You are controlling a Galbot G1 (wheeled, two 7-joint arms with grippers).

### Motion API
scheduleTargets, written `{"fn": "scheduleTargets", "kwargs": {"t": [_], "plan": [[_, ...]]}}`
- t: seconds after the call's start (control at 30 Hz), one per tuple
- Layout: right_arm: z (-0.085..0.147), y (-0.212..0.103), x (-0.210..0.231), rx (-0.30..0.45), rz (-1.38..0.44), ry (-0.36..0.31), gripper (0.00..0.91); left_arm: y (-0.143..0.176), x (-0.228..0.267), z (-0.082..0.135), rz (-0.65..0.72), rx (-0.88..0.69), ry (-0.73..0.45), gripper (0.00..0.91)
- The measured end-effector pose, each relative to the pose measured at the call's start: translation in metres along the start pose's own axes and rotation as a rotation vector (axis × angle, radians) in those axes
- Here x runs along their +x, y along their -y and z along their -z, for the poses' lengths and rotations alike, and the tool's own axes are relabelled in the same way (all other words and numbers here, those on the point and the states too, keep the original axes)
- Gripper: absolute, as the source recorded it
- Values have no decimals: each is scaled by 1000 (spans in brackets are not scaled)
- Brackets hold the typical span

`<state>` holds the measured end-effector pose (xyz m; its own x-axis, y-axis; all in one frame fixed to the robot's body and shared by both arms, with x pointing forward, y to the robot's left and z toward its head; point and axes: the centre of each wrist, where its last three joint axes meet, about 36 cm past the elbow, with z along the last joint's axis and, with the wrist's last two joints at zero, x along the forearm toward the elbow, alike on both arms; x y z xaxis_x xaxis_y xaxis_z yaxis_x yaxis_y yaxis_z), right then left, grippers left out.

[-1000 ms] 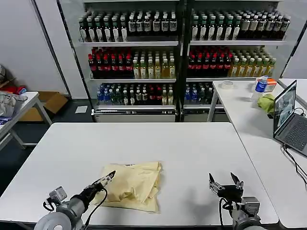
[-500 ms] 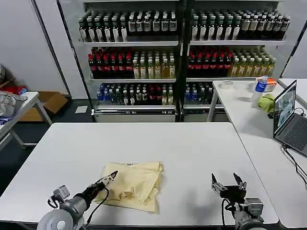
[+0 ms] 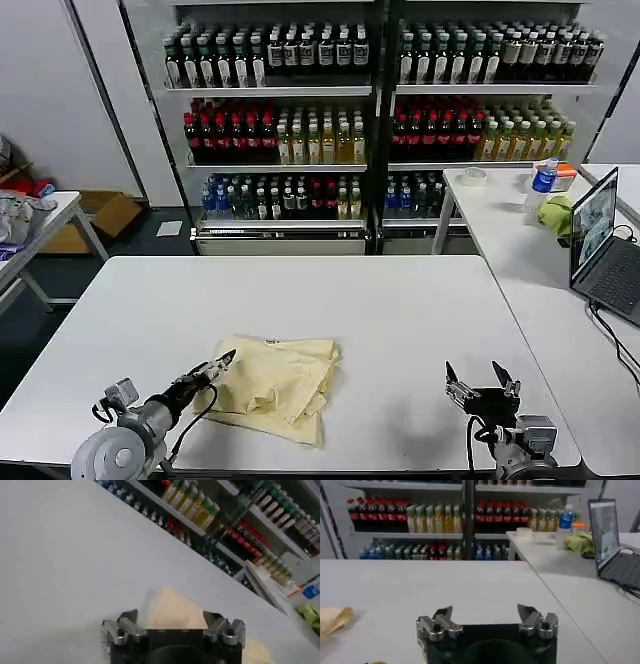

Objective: Fold and organize the clothes.

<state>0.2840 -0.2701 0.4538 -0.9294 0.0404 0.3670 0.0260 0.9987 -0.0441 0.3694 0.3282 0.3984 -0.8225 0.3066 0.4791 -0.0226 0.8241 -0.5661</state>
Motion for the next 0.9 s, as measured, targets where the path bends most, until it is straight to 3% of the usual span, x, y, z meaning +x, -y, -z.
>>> {"fn": "scheduleTargets", "kwargs": {"t": [0.43,0.47,0.5,0.9], "plan": [[3,1,6,-1,-8,2,907,9,-2,-12,-83,30,-45,907],[3,1,7,-1,-9,2,907,10,-2,-12,-91,35,-46,393],[3,1,7,-1,-10,2,907,12,-3,-13,-96,39,-47,10],[6,4,14,5,-23,1,907,9,-11,-5,-143,81,-47,10]]}}
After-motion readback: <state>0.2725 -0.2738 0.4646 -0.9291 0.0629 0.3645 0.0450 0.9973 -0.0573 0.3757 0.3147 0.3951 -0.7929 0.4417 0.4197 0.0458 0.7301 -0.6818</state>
